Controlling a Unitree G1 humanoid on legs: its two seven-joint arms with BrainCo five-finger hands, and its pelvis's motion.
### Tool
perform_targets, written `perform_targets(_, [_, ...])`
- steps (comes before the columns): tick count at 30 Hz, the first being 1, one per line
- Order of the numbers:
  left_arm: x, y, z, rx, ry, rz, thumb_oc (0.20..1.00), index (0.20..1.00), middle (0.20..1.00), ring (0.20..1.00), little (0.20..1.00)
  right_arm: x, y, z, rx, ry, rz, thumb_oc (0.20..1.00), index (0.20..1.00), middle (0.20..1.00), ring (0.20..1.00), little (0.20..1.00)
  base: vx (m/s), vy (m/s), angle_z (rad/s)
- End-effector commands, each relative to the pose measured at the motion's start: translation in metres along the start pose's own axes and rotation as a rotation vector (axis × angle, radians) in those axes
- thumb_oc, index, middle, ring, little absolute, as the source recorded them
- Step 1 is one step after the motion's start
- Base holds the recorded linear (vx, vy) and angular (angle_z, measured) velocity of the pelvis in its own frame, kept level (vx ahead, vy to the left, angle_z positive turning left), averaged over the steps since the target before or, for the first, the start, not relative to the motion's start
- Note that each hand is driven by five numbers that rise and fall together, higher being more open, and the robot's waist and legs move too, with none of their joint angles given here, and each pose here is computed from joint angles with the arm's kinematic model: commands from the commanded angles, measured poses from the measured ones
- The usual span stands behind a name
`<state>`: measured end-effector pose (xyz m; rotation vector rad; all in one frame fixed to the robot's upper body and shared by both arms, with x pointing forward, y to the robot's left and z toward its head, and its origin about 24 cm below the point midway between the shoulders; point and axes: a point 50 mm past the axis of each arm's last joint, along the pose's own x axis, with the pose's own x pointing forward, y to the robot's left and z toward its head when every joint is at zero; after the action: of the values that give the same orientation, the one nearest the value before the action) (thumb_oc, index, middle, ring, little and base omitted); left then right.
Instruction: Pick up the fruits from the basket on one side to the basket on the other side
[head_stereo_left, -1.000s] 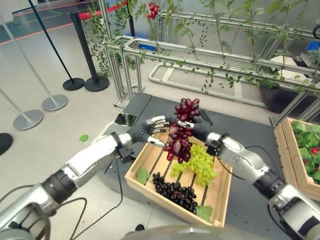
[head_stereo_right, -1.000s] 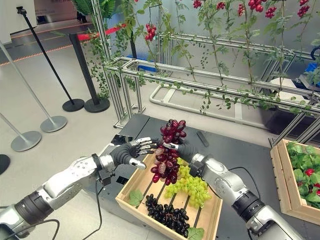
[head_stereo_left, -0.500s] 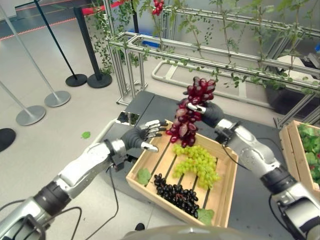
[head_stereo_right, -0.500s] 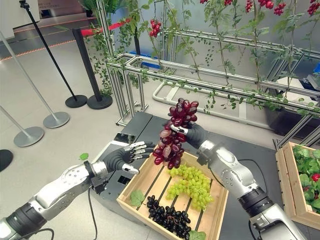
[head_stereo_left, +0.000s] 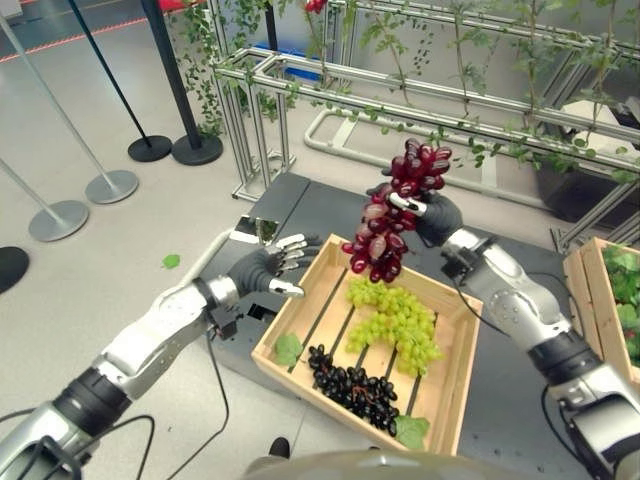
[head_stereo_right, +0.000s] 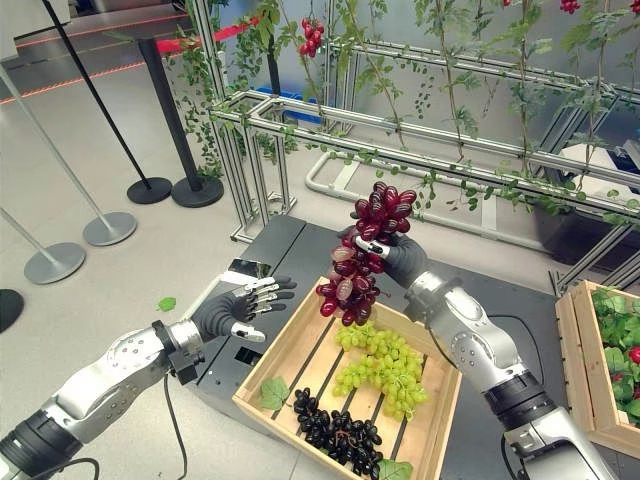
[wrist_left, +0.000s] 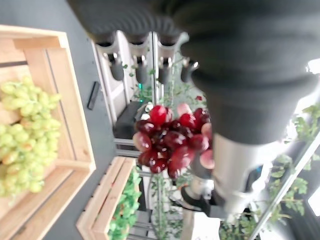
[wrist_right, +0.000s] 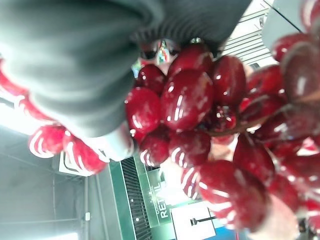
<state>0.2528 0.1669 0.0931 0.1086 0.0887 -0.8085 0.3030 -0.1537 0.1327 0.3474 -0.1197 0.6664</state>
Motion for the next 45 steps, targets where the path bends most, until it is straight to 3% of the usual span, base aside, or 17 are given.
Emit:
perform_targets(1, [0.002, 0.010, 0.024, 0.104, -0.109, 0.065, 1.000, 1.000, 1.000, 1.000, 1.000, 0.017, 0.030, 0.039, -0.062, -0.191, 0.149, 0.200, 0.200, 0.200, 0.200, 0.200, 0.00, 0.000, 0.00])
perform_targets(17, [0.069, -0.018, 0.051, 0.208, -0.241, -0.026, 1.000, 1.000, 1.000, 1.000, 1.000, 0.045, 0.072, 0.009, 0.021, -0.086, 0.317, 0.200, 0.200, 0.200, 0.200, 0.200, 0.00, 0.000, 0.00])
perform_targets(26, [0.082, -0.031, 0.058, 0.227, -0.267, -0.076, 1.000, 1.000, 1.000, 1.000, 1.000, 0.057, 0.102, 0.008, 0.016, -0.074, 0.444, 0.200, 0.200, 0.200, 0.200, 0.200, 0.00, 0.000, 0.00])
perform_targets(45, [0.087, -0.037, 0.051, 0.192, -0.252, -0.079, 1.000, 1.000, 1.000, 1.000, 1.000, 0.075, 0.131, 0.046, -0.044, -0.238, 0.528, 0.200, 0.200, 0.200, 0.200, 0.200, 0.00, 0.000, 0.00])
